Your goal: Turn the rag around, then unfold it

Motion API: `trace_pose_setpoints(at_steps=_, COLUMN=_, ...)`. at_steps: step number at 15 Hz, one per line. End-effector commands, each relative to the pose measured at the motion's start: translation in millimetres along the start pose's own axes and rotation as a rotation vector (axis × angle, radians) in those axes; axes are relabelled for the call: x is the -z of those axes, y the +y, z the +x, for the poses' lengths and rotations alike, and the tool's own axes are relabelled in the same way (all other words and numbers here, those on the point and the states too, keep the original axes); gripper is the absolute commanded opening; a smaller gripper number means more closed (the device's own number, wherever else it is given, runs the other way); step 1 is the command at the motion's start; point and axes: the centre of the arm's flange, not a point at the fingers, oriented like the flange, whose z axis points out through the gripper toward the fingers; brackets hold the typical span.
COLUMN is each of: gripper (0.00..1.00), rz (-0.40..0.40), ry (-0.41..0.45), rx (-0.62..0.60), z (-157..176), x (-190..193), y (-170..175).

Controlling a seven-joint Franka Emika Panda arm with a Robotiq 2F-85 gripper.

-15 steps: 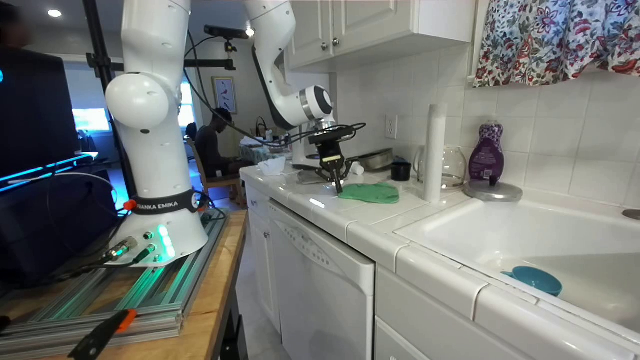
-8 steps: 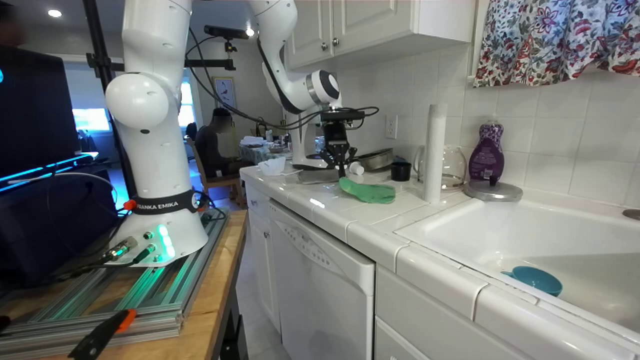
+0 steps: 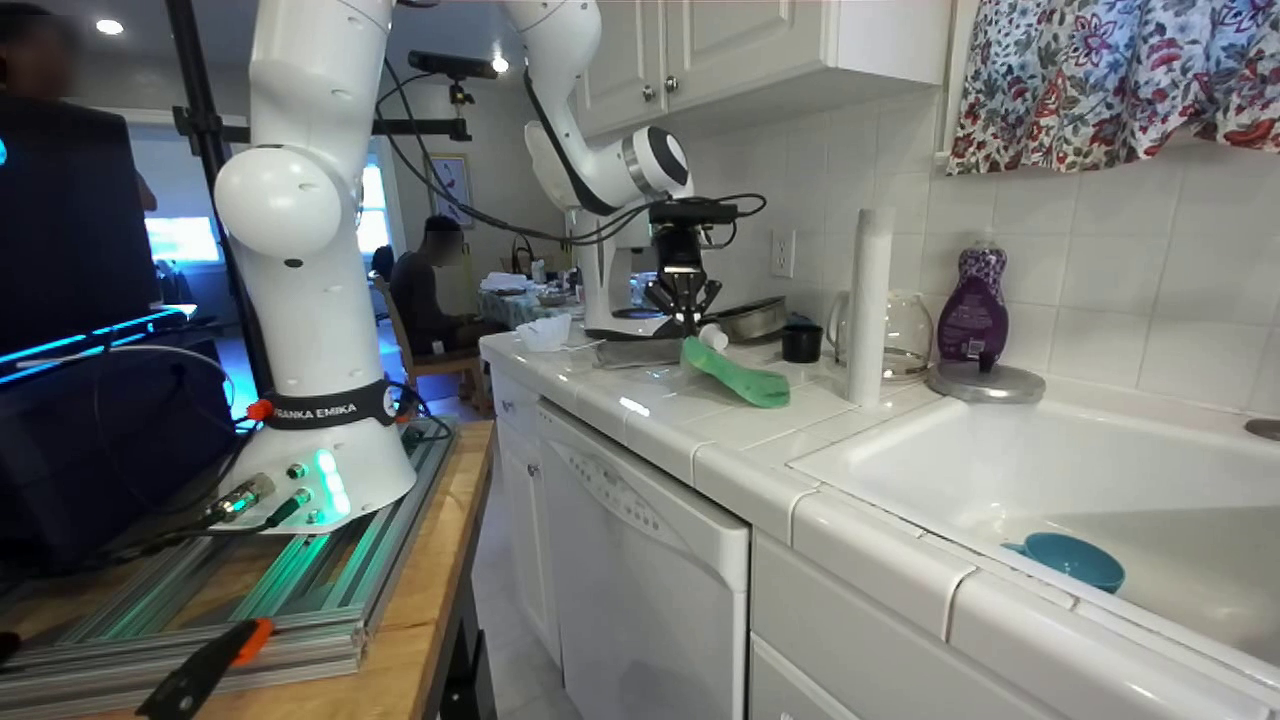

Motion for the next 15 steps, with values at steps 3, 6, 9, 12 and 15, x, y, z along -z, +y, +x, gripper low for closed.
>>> trace_pose_setpoints(at_steps=3, gripper=0.01, rz=0.184, ry=0.005, rx=0.097, z=16, x=-23, y=3)
trace_pose_setpoints(at_steps=6, gripper=0.29, rz=0.235, ry=0.046, rx=0.138, z=25, x=-37, y=-6)
trace_pose_setpoints(at_steps=9, gripper=0.42, rz=0.268, ry=0.083, rx=0.155, z=29, x=-46, y=-13)
trace_pose_setpoints(at_steps=12, gripper=0.62, rz=0.279, ry=0.108, rx=0.158, z=28, x=-47, y=-17)
trace_pose_setpoints(at_steps=15, gripper=0.84, rz=0.215, ry=0.141, rx=0.122, z=26, x=-42, y=-18)
